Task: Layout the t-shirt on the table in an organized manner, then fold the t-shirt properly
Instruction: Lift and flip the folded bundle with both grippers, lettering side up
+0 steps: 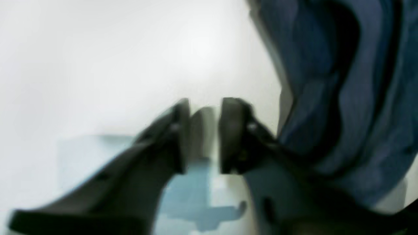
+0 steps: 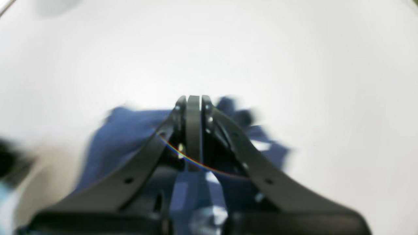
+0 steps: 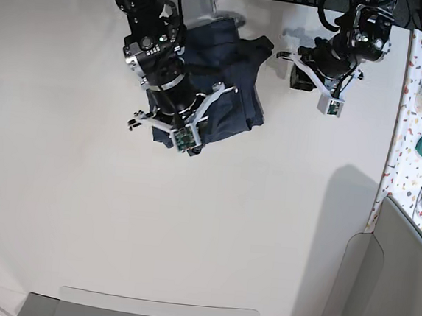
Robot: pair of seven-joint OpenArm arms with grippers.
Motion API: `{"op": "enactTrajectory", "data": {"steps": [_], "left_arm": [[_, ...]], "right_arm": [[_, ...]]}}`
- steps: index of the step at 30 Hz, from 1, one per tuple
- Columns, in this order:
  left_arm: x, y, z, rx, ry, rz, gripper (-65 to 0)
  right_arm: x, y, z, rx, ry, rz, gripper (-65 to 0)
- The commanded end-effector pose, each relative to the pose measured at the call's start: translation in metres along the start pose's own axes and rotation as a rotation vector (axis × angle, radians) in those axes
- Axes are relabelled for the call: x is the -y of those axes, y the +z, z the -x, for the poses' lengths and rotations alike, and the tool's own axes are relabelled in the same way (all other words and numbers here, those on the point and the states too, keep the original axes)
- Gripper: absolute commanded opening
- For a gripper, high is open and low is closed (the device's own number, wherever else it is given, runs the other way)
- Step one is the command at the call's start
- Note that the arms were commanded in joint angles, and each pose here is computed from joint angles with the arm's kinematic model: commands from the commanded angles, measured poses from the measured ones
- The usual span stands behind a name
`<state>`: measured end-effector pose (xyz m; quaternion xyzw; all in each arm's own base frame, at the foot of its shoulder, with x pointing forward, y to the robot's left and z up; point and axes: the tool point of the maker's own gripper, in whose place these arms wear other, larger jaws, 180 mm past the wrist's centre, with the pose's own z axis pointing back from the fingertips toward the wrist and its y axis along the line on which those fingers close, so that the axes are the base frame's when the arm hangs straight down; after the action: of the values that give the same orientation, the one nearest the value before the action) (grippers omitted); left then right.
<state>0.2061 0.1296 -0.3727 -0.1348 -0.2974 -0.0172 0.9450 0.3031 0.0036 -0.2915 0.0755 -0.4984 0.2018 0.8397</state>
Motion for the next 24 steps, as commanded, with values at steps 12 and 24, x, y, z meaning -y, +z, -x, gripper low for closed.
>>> {"op": "enactTrajectory", "data": {"steps": [12,24], "left_arm": [[0.117,0.012,0.014,-0.075,-0.242,0.525,-65.0],[0.116,-0.062,0.079,-0.399,-0.121,0.506,-65.0]], "right_arm": [[0.09,-0.06,-0.012,-0.156,0.048,0.062,-65.0],[0.086,-0.066,0.046,-0.315,0.18,-0.06,-65.0]]}}
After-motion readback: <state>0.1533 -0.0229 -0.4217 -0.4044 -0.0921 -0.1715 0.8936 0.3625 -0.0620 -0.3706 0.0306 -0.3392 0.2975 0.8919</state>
